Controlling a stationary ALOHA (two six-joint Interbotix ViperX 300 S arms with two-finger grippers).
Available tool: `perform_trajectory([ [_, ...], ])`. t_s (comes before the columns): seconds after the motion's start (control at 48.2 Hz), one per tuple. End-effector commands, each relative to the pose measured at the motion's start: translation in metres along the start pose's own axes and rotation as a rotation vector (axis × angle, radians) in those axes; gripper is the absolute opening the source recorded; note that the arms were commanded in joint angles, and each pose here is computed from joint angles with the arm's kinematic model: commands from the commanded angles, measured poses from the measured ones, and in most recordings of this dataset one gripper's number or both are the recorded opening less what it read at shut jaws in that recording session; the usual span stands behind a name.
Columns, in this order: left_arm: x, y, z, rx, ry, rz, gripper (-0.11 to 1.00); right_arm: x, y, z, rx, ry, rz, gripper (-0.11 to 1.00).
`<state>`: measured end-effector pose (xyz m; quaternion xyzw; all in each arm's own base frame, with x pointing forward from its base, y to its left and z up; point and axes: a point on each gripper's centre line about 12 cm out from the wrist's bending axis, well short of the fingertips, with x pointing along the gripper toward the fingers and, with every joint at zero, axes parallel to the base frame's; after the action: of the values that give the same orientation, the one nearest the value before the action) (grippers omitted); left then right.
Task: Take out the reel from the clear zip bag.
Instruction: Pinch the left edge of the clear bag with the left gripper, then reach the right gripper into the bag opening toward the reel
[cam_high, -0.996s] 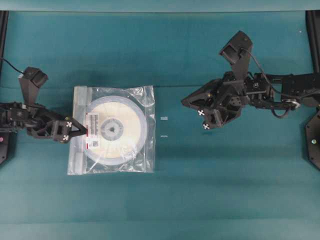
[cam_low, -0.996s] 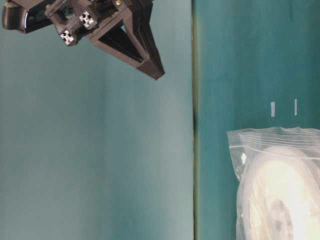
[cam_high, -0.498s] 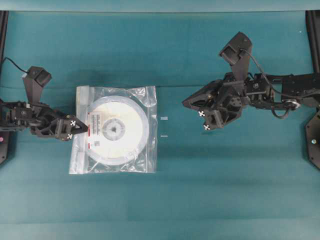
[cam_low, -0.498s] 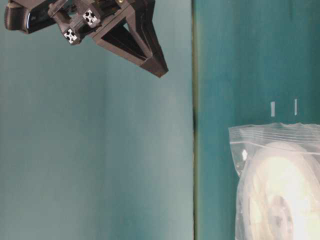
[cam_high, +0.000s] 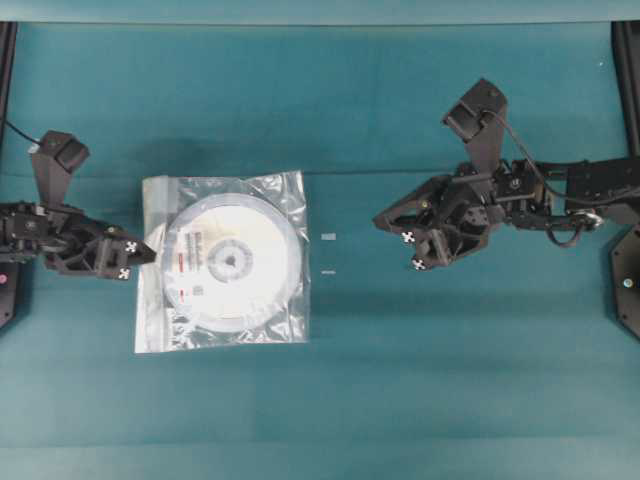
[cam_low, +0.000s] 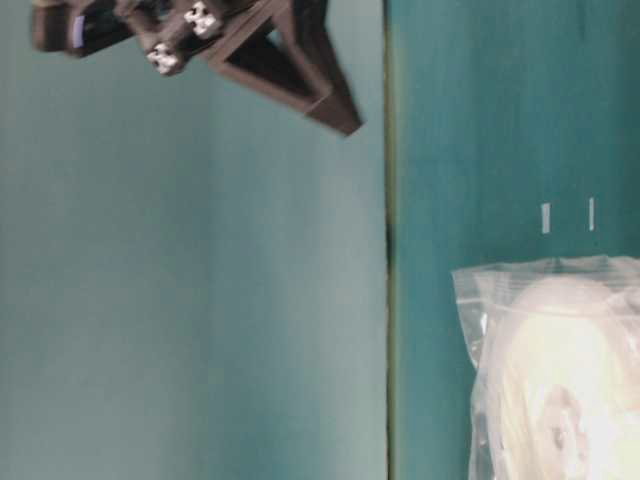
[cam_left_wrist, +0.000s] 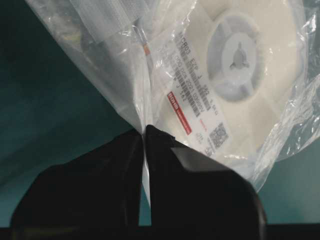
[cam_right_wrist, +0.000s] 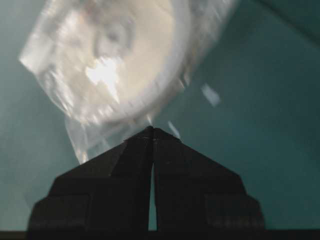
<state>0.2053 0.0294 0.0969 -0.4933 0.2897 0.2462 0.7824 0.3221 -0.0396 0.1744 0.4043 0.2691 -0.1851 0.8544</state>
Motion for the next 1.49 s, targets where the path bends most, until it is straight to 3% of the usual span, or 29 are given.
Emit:
perform_trajectory([
  [0.0,-0.001,-0.003,0.001,0.006,-0.008,-0.017,0.03,0.003,-0.002,-0.005,0.068,0.005,-0.001,0.0],
  [0.104,0.0,-0.005,0.002,0.011,-0.006,-0.016,0.02,0.013,-0.001,-0.007,0.098,0.01,-0.007,0.0],
  [0.207,0.001,-0.005,0.003,0.019,-0.008,-0.017,0.02,0.029,0.003,-0.006,0.109,0.021,-0.014,0.08],
  [0.311,0.002,-0.007,0.003,0.023,-0.009,-0.018,0.02,0.051,0.009,-0.008,0.126,0.042,-0.027,0.28],
  [0.456,0.002,-0.006,0.003,0.024,-0.007,-0.015,0.02,0.078,0.012,-0.011,0.146,0.064,-0.048,0.7],
  [0.519,0.002,-0.006,0.003,0.024,-0.007,-0.015,0.02,0.089,0.013,-0.012,0.149,0.071,-0.054,0.8],
  [0.809,0.002,-0.006,0.003,0.026,-0.006,-0.014,0.02,0.109,0.019,-0.008,0.148,0.069,-0.05,0.71],
  [1.473,0.002,-0.005,0.003,0.03,-0.006,-0.013,0.02,0.124,0.017,-0.015,0.145,0.096,-0.073,0.71],
])
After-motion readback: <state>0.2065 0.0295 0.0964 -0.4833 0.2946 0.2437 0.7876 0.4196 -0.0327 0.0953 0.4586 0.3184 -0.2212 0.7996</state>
